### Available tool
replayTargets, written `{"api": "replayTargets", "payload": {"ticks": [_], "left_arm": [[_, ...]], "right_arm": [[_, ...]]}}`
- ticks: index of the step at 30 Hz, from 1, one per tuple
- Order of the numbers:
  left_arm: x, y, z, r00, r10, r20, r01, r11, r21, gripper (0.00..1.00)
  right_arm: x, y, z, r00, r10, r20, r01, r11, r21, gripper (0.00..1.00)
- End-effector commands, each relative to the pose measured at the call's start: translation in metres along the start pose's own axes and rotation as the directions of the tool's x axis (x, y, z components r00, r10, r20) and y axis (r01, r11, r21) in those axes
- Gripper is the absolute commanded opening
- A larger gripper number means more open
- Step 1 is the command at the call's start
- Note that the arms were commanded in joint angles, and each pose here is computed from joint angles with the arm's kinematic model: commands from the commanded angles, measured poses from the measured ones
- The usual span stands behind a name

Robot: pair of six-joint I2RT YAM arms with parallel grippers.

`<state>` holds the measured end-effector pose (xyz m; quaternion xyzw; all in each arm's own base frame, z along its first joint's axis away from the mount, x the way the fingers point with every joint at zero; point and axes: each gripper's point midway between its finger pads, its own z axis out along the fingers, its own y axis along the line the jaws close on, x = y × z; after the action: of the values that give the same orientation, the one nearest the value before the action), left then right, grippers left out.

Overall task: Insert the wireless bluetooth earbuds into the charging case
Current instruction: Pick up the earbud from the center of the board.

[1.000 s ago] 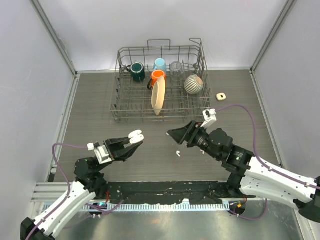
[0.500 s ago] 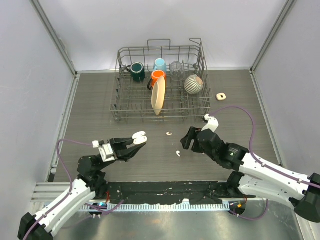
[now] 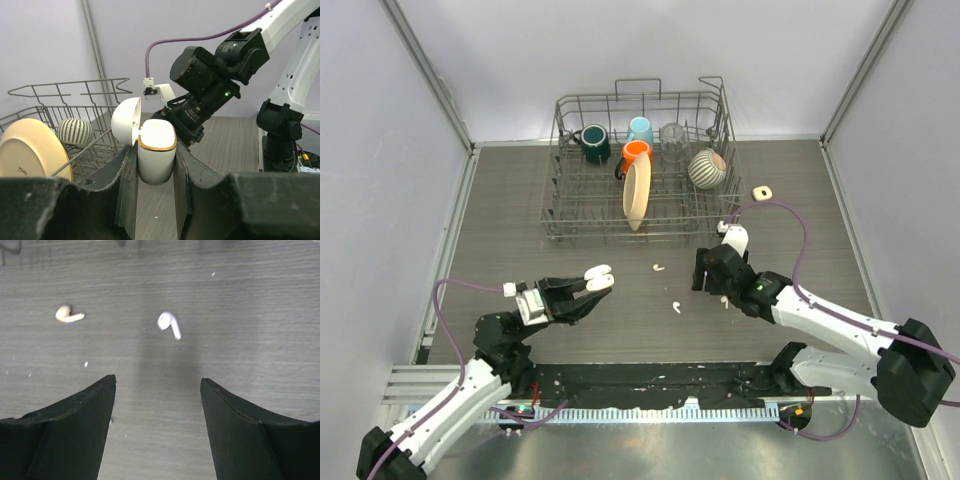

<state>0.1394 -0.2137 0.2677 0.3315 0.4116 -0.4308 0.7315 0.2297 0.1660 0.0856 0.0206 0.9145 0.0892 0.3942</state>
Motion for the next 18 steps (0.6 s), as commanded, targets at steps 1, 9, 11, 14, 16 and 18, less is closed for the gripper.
{"api": "replayTargets", "payload": {"ticks": [1, 9, 11, 14, 16, 18], "left_arm": [[-0.013, -0.005, 0.0, 0.998, 0.014, 0.055, -0.015, 1.0, 0.021, 0.0], [-0.011, -0.005, -0.002, 0.999, 0.013, 0.052, -0.014, 1.0, 0.013, 0.0], [-0.01, -0.004, -0.003, 0.999, 0.013, 0.049, -0.013, 1.0, 0.011, 0.0], [-0.008, -0.004, -0.003, 0.999, 0.011, 0.046, -0.011, 1.0, 0.008, 0.0], [-0.008, -0.004, -0.003, 0.999, 0.011, 0.046, -0.011, 1.0, 0.009, 0.0], [-0.008, -0.004, -0.003, 0.999, 0.011, 0.045, -0.012, 1.0, 0.007, 0.0]], "right_arm": [[-0.023, 0.003, 0.018, 0.997, -0.015, 0.078, 0.02, 0.998, -0.061, 0.73], [-0.028, 0.004, 0.043, 0.989, 0.011, 0.145, 0.012, 0.988, -0.155, 0.71], [-0.029, 0.003, 0.047, 0.984, 0.021, 0.175, 0.007, 0.987, -0.161, 0.71], [-0.031, 0.001, 0.05, 0.978, 0.031, 0.204, 0.002, 0.987, -0.162, 0.69], [-0.031, -0.001, 0.054, 0.977, 0.026, 0.212, 0.006, 0.988, -0.152, 0.68], [-0.03, -0.003, 0.059, 0.974, 0.028, 0.224, 0.005, 0.989, -0.147, 0.67]]}}
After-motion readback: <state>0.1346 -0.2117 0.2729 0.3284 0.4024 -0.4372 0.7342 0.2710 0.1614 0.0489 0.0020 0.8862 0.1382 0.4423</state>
